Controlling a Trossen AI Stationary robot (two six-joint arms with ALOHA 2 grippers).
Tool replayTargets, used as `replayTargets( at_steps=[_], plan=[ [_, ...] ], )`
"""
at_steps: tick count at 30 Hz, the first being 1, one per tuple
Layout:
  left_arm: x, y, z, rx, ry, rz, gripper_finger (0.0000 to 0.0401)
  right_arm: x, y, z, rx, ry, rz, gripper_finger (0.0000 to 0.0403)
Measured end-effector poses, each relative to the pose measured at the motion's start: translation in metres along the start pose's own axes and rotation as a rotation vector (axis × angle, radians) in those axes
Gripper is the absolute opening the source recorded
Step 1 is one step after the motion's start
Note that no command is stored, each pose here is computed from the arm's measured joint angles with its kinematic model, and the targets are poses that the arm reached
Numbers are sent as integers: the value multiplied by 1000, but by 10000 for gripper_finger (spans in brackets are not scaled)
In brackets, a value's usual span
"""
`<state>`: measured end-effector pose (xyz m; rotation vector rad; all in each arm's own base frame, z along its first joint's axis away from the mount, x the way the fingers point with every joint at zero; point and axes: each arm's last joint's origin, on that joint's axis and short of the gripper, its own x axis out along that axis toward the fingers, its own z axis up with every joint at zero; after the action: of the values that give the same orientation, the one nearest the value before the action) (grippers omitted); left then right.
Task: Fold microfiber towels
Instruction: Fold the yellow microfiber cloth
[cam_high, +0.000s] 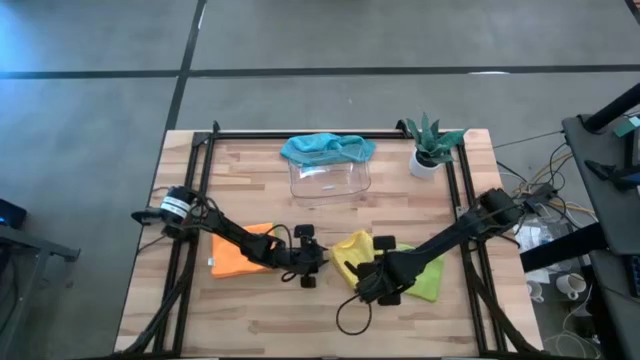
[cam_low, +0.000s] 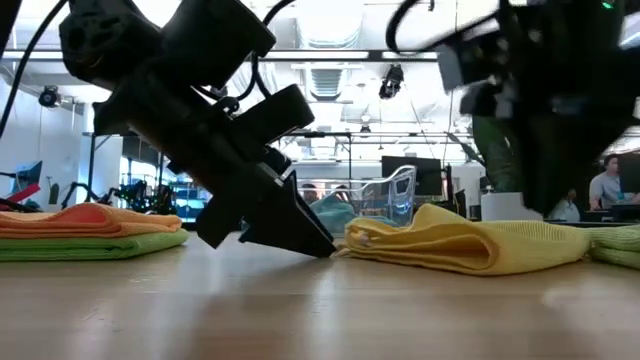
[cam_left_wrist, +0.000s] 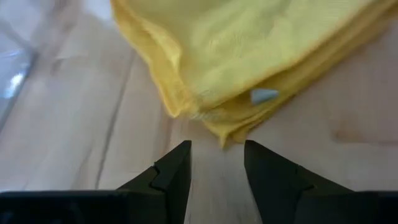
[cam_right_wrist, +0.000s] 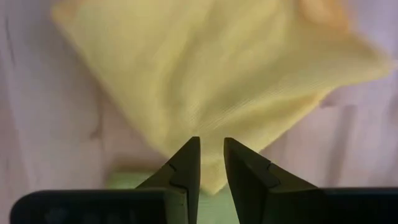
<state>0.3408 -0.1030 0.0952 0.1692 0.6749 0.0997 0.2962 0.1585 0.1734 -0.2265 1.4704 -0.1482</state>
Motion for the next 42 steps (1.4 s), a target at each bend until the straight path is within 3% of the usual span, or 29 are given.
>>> replayTargets(
  at_steps=[4,8,12,14,18,20,23,26,28,30,32,34,37,40,42],
  plan=[
    [-1,-4,2,22,-14,-106,119,-11,-4,4,44,-113,-29,68],
    [-2,-5,4,60,-44,-118,96,-9,2,14,67,-242,26,67],
    [0,-5,7,143,-88,-134,83,15,4,4,38,-186,5,66],
    [0,-7,9,172,-98,-215,78,25,2,-4,-7,-149,-18,66],
    [-4,-18,13,149,-71,-372,61,43,-16,-10,-181,-124,-174,66],
    [-14,-22,18,106,-39,-394,49,51,-28,-7,-334,-127,-265,66],
    [-42,-28,34,110,-51,-435,28,61,-48,2,-601,-110,-310,66],
    [-77,-24,54,109,-112,-381,7,65,-65,18,-757,-172,-379,65],
    [-91,-19,55,96,-110,-303,2,59,-73,31,-787,-200,-475,65],
    [-98,-14,49,64,-85,-262,3,42,-76,46,-722,-255,-547,64],
    [-103,-11,46,32,-86,-263,3,23,-76,54,-620,-323,-528,62],
    [-101,-9,40,19,-76,-239,3,6,-73,56,-493,-403,-418,57],
    [-84,-4,24,26,-18,-119,3,-8,-69,52,-278,-481,-153,46],
    [-63,7,14,-65,38,-26,3,-14,-64,47,-71,-489,58,31],
    [-45,16,10,-128,77,-3,3,-15,-59,45,-10,-477,123,23]
  ],
)
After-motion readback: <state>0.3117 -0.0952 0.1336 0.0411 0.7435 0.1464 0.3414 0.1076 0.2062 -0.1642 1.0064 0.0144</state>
